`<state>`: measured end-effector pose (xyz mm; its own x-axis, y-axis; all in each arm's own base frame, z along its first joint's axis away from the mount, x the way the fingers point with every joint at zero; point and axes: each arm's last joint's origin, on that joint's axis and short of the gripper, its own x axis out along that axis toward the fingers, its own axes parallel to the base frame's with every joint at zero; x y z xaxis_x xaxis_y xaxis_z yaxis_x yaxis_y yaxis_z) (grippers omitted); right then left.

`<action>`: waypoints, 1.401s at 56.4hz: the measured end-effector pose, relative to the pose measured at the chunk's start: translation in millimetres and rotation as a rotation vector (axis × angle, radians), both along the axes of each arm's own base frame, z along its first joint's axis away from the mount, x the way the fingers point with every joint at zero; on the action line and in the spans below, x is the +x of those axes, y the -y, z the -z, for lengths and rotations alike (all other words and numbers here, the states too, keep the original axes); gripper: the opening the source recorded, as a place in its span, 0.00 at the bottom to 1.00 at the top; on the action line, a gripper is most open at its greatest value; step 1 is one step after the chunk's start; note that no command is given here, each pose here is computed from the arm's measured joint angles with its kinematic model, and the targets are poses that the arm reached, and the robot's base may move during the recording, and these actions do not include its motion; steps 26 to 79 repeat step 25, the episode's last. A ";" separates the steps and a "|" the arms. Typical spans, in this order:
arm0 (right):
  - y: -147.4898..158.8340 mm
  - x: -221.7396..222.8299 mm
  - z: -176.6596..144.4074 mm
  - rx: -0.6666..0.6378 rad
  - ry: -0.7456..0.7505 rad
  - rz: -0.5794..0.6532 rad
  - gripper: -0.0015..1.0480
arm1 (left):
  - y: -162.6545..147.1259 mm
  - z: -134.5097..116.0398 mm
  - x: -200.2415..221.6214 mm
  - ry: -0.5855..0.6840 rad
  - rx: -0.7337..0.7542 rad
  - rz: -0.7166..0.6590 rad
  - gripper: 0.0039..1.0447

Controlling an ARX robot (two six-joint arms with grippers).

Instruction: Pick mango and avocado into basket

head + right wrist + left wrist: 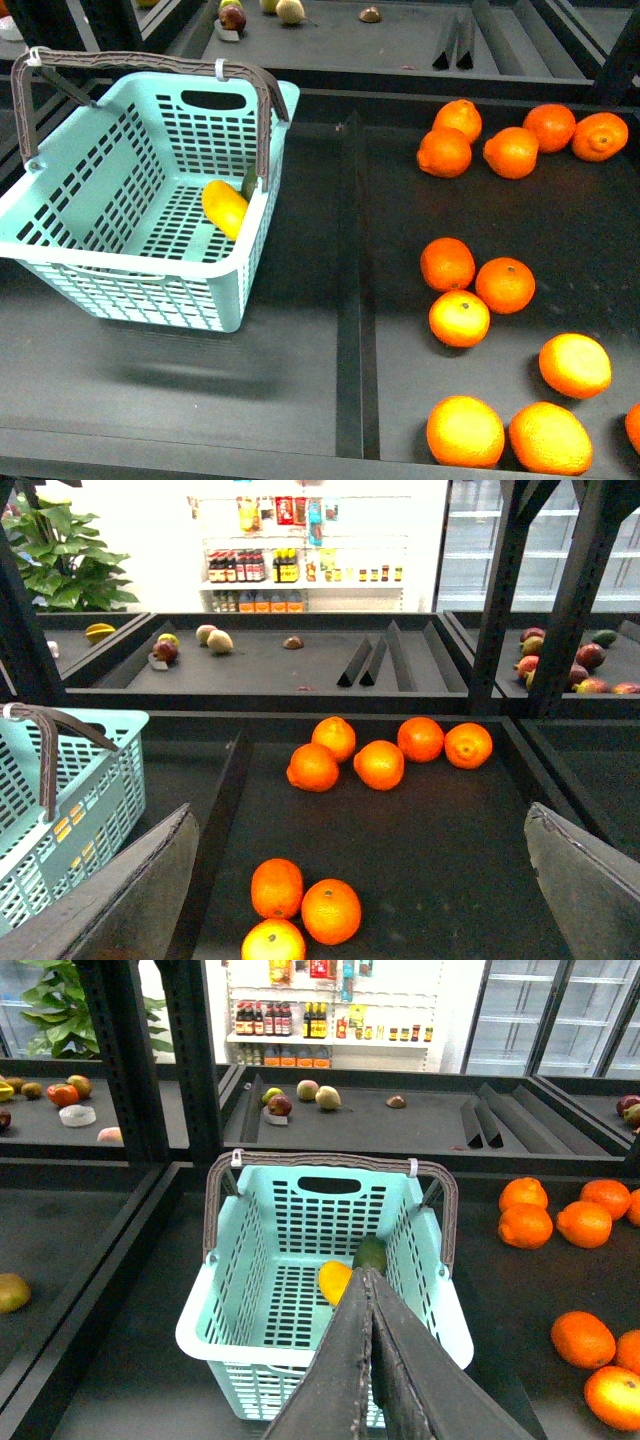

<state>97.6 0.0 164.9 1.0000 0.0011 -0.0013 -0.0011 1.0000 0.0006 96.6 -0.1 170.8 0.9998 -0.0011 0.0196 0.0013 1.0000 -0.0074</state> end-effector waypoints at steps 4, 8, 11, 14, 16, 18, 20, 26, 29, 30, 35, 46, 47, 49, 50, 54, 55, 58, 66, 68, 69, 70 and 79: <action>0.0 0.0 0.0 0.000 0.000 0.000 0.93 | 0.0 0.0 0.0 0.000 0.000 0.000 0.03; 0.0 0.0 0.0 0.000 0.000 0.000 0.93 | 0.0 0.0 0.0 0.000 0.000 0.000 0.17; 0.0 0.0 0.0 0.000 0.000 0.000 0.93 | 0.0 0.0 0.0 0.000 0.000 0.000 0.28; 0.0 0.0 0.0 0.000 0.000 0.000 0.93 | 0.0 0.0 0.0 0.000 0.000 0.000 0.38; 0.0 0.0 0.0 0.000 0.000 0.000 0.93 | 0.0 0.0 0.0 0.000 0.000 0.000 0.45; 0.0 0.0 0.0 0.000 0.000 0.000 0.93 | 0.0 0.0 0.0 0.000 0.000 0.000 0.52; 0.0 0.0 0.0 0.000 0.000 0.000 0.93 | 0.0 0.0 0.0 0.000 0.000 0.000 0.59; 0.0 0.0 0.0 0.000 0.000 0.000 0.93 | 0.0 0.0 0.0 0.000 0.000 0.000 0.76; 0.0 0.0 0.0 0.000 0.000 0.000 0.93 | 0.0 0.0 0.0 0.000 0.000 0.000 0.76; 0.0 0.0 0.0 0.000 0.000 0.000 0.93 | 0.0 0.0 0.0 0.000 0.000 0.000 0.76; 0.0 0.0 0.0 0.000 0.000 0.000 0.93 | 0.0 0.0 0.0 0.000 0.000 0.000 0.76; 0.0 0.0 0.0 0.000 0.000 0.000 0.93 | 0.0 0.0 0.0 0.000 0.000 0.000 0.76; 0.0 0.0 0.0 0.000 0.000 0.000 0.93 | 0.0 0.0 0.0 0.000 0.000 0.000 0.76; 0.0 0.0 0.0 0.000 0.000 0.000 0.93 | 0.0 0.0 0.0 0.000 0.000 0.000 0.76; 0.0 0.0 0.0 0.000 0.000 0.000 0.93 | 0.0 0.0 0.0 0.000 0.000 0.000 0.76; 0.0 0.0 0.0 0.000 0.000 0.000 0.93 | 0.0 0.0 0.0 0.000 0.000 0.000 0.76; 0.0 0.0 0.0 0.000 0.000 0.000 0.93 | 0.0 0.0 0.0 0.000 0.000 0.000 0.76; 0.0 0.0 0.0 0.000 0.000 0.000 0.93 | 0.0 0.0 0.0 0.000 0.000 0.000 0.76; 0.0 0.0 0.0 0.000 0.000 0.000 0.93 | 0.0 0.0 0.0 0.000 0.000 0.000 0.76; 0.0 0.0 0.0 0.000 0.000 0.000 0.93 | 0.0 0.0 0.0 0.000 0.000 0.000 0.76; 0.0 0.0 0.0 0.000 0.000 0.000 0.93 | 0.0 0.0 0.0 0.000 0.000 0.000 0.76; 0.0 0.0 0.0 0.000 0.000 0.000 0.93 | 0.0 0.0 0.0 0.000 0.000 0.000 0.76; 0.0 0.0 0.0 0.000 0.000 0.000 0.93 | 0.0 0.0 0.0 0.000 0.000 0.000 0.76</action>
